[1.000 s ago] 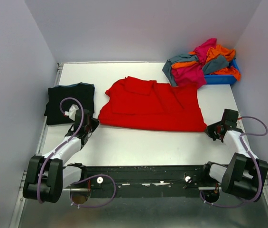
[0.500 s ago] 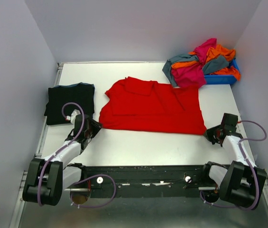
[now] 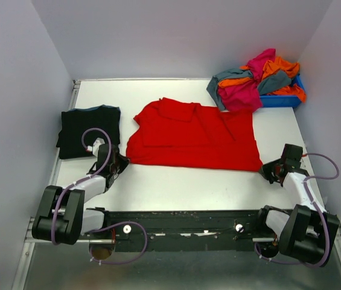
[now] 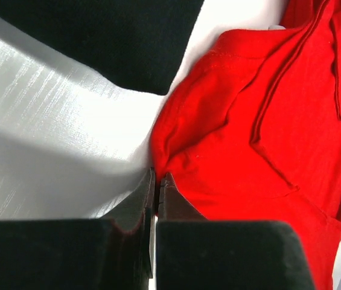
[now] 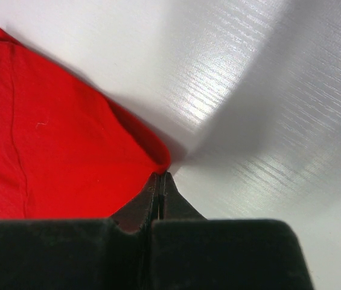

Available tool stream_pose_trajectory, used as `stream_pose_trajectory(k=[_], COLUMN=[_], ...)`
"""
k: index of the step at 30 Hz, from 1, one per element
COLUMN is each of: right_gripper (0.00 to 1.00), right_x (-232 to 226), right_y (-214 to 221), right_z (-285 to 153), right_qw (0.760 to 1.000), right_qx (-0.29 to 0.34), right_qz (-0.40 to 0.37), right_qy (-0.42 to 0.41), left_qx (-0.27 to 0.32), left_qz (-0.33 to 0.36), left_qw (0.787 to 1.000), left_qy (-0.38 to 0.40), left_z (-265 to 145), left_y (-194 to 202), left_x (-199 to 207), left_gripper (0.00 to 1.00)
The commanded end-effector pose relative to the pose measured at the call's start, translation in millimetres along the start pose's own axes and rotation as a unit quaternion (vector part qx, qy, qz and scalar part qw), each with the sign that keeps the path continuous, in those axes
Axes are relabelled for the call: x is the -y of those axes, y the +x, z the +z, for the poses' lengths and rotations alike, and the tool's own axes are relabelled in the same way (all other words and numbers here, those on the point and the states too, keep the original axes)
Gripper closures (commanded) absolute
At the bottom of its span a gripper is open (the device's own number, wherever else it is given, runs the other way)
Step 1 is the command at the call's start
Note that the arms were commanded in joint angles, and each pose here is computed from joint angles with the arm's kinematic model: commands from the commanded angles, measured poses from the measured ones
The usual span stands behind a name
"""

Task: Fold and stack the t-shirts
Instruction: Fold the flattened tshirt in 1/3 of the way

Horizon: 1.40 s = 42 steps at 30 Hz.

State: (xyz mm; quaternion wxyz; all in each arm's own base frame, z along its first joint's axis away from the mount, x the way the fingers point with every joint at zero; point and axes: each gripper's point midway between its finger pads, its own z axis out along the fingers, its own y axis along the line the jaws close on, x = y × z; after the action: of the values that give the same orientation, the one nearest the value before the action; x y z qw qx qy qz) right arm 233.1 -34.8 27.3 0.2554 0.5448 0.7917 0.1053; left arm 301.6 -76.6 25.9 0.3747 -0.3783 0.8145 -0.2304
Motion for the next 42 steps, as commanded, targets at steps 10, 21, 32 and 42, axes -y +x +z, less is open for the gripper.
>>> stream_pose_trajectory(k=[10,21,32,42], right_gripper=[0.99,0.99,0.99,0.99], right_x=[-80.5,-30.7,33.2,34.7], right_y=[-54.9,-5.8,30.1,28.5], right_z=[-69.4,-85.3,-88.3,-86.7], right_qw=[0.997,0.999,0.999,1.0], right_qx=[0.033,-0.008,0.019,0.02], right_qz=[0.003,-0.015,-0.023,-0.012], right_qy=[-0.063,-0.042,-0.016,-0.005], left_qx=[0.069,0.054,-0.003,0.024], left_qz=[0.041,0.04,-0.023,-0.039], left_qw=[0.994,0.997,1.0,0.999], left_qy=[0.069,0.038,0.01,-0.029], left_z=[-49.4,-101.5,-110.9,-113.5], left_y=[-83.5,-52.6,21.2,12.6], left_x=[109.6,56.0,-20.8,-33.9], left_gripper=[1.0,1.0,1.0,1.0])
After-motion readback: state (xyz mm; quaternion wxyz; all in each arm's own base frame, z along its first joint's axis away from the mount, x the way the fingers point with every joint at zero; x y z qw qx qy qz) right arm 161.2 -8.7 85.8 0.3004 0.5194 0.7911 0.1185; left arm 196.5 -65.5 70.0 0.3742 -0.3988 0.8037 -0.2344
